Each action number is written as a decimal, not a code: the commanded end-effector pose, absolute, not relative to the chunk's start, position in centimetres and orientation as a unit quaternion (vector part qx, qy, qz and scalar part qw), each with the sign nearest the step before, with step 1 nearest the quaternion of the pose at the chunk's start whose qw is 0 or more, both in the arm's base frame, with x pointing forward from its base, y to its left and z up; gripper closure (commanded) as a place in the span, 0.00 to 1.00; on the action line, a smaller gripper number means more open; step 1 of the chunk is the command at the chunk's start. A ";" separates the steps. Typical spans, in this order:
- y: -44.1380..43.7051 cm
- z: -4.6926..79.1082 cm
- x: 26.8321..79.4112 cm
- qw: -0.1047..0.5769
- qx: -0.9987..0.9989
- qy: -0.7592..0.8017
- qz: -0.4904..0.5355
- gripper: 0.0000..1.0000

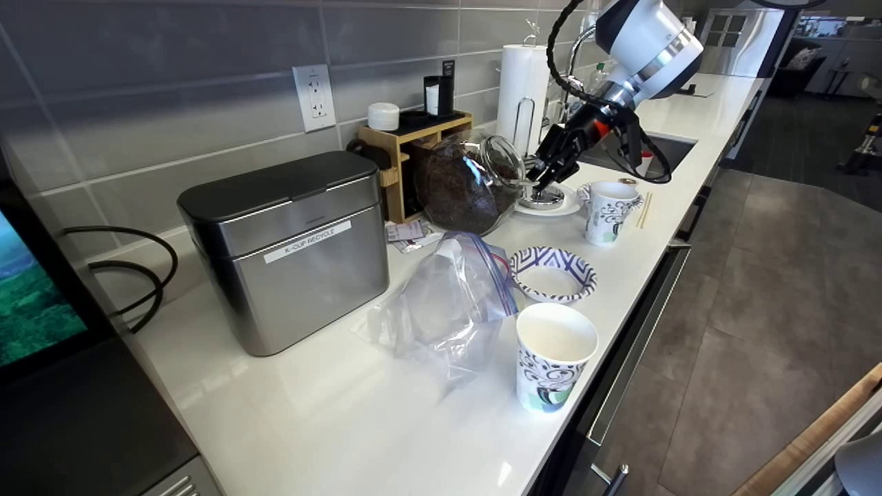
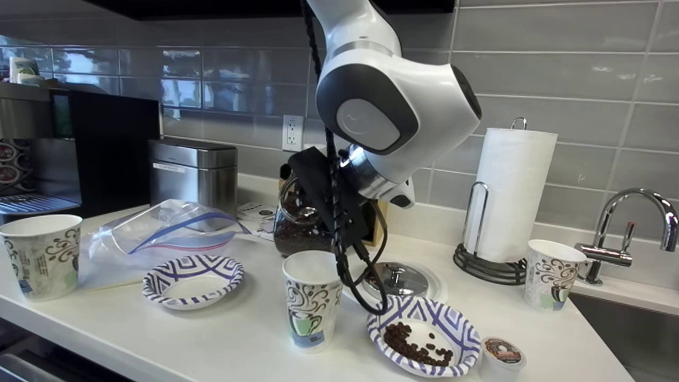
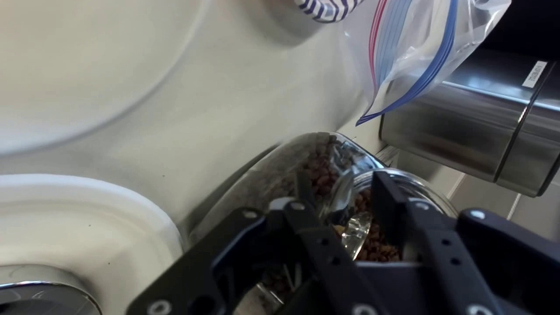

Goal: Use the silver ladle to put some of the coffee beans into the paper cup on the right

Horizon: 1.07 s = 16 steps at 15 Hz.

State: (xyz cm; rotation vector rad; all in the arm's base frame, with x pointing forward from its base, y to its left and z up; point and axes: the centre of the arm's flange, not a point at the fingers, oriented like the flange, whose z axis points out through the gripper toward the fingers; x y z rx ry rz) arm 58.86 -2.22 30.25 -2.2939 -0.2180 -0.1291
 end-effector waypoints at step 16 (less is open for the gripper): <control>-2.9 31.9 59.1 0.429 -0.898 -0.087 -0.053 0.99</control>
